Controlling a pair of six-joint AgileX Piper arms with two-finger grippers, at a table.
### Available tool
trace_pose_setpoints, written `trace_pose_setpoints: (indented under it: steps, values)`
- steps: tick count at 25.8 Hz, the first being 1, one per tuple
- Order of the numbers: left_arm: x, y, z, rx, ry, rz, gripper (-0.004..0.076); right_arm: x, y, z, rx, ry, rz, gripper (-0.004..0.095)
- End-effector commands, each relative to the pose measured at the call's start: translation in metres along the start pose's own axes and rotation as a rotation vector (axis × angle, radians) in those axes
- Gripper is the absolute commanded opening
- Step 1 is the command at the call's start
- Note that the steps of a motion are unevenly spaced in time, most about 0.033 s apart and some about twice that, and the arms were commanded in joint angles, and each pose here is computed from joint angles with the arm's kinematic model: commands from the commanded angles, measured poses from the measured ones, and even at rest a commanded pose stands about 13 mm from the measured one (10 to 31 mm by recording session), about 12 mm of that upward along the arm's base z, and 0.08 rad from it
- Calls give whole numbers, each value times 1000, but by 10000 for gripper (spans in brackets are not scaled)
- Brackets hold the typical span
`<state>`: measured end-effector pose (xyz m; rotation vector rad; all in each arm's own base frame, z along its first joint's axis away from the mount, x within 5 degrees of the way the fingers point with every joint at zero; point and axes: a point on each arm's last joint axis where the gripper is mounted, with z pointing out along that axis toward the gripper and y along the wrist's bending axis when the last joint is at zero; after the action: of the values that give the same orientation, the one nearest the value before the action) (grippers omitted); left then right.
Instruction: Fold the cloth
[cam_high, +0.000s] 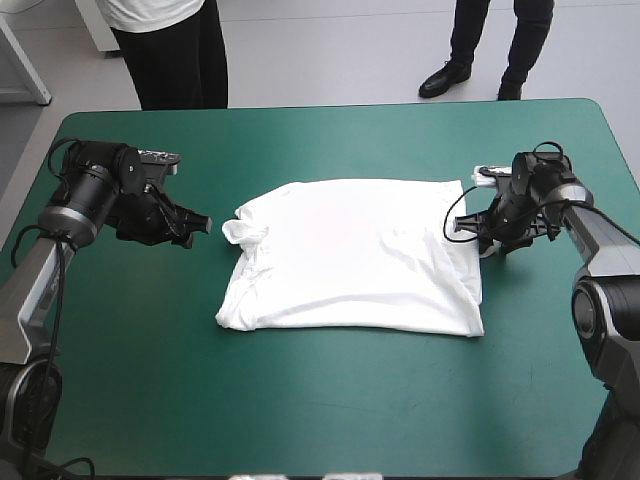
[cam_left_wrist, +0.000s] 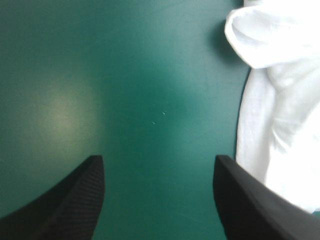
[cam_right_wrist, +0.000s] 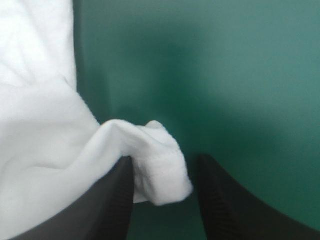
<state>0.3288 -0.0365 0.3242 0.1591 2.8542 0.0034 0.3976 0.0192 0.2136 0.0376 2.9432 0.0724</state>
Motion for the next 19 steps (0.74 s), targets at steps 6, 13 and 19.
trace_pose_setpoints:
  steps: [6,13,19]
  values:
    - [5,1,-22,2,-36,-7,454,-6,-2,-16,-1,-44,-1,-15]
    - [5,-1,-22,19,-34,1,454,-20,2,-60,-23,-156,-4,-17]
    - [3,-6,-22,68,-58,-14,454,-29,26,-102,-258,-245,-11,-17]
